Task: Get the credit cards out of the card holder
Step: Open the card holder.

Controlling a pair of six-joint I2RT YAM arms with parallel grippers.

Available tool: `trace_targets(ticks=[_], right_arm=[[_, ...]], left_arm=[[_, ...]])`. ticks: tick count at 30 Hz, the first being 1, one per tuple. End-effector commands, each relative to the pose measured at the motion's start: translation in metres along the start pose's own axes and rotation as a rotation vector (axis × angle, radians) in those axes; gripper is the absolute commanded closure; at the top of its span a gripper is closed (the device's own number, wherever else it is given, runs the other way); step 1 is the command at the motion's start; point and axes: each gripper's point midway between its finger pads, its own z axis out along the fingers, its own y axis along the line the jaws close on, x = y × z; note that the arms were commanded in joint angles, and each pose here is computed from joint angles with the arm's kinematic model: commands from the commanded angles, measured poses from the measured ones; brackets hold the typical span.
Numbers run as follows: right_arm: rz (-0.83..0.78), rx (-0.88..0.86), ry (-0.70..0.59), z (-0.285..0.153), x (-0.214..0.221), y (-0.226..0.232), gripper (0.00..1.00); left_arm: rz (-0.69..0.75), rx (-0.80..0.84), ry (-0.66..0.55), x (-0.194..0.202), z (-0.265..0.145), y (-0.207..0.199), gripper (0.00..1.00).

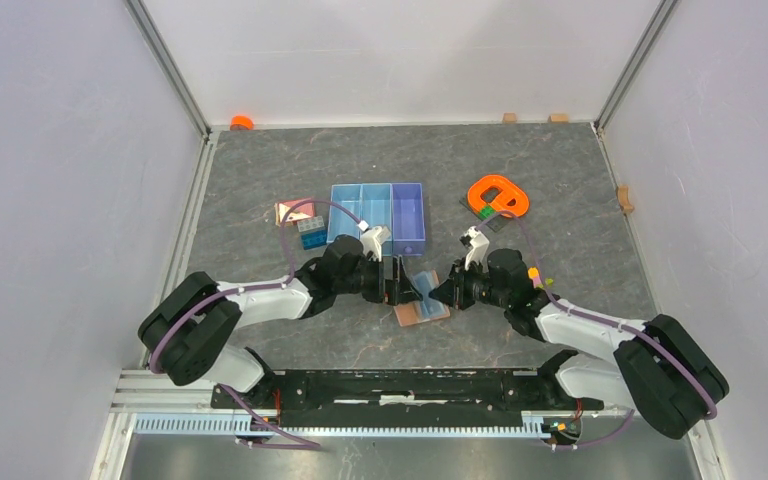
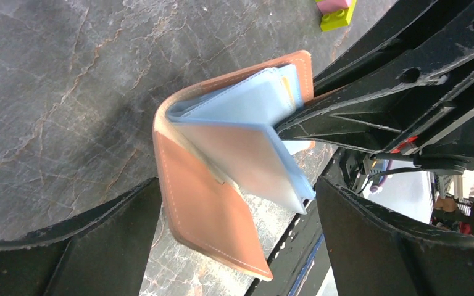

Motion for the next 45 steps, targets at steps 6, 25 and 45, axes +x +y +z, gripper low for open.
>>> trace_targets(ticks=[6, 25, 45], right_arm=[[-0.025, -0.039, -0.055, -0.001, -0.014, 0.015, 0.95], [-0.122, 0.159, -0.137, -0.005, -0.030, 0.020, 0.99], [-0.093, 0.214, -0.070, -0.001, -0.021, 0.004, 0.68]], left_arm=[[0.003, 0.068, -0.025, -0.012, 0.005, -0.015, 0.00], [0.014, 0.097, -0.040, -0.016, 0.002, -0.023, 0.19], [-0.010, -0.122, -0.003, -0.014, 0.002, 0.021, 0.98]])
